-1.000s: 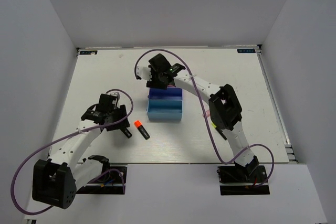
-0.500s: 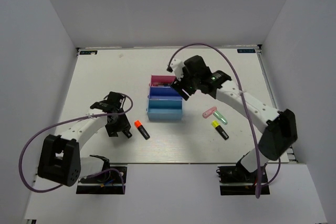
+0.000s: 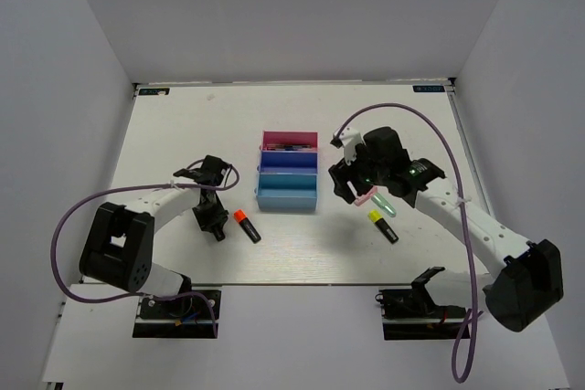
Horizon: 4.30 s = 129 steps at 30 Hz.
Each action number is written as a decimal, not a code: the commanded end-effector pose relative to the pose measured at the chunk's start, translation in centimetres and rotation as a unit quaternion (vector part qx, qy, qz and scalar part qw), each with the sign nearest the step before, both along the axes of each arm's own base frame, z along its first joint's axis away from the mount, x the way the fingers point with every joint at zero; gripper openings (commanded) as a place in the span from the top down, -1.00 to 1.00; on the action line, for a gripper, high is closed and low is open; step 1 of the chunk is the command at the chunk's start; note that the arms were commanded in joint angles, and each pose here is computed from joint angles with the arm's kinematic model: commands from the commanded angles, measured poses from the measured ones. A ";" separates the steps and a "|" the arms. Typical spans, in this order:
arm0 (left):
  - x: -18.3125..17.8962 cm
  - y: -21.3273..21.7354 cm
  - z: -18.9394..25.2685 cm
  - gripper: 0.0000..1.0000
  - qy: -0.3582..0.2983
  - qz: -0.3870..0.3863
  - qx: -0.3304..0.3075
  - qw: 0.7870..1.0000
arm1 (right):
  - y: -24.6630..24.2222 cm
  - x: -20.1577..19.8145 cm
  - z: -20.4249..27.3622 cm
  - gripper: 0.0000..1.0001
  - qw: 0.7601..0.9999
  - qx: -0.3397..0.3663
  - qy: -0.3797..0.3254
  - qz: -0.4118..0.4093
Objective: Sort the stationery into containers
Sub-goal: Pick up the pen from the center of the board, then place the pen in the storage box, then pick up the pen from the center of the board, then place the pen in the storage box.
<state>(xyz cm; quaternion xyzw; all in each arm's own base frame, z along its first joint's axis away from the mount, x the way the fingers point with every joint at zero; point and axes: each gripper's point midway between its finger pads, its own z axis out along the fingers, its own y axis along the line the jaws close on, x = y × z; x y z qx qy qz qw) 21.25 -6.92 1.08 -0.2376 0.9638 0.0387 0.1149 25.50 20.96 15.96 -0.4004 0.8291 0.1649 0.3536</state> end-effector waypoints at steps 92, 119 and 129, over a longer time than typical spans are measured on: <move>-2.8 -4.5 6.1 -0.70 -0.186 -0.116 -0.104 0.970 | -12.2 -4.0 -14.1 -0.13 0.953 -0.197 0.216 -0.075; -2.5 -4.5 4.5 -0.68 -0.153 -0.061 -0.103 0.981 | -1.9 0.7 -1.6 1.00 0.979 -0.104 0.056 0.167; -1.0 -5.8 4.3 -0.63 -0.102 -0.022 -0.096 0.990 | 9.8 6.4 2.3 1.00 0.900 -0.064 -0.131 0.410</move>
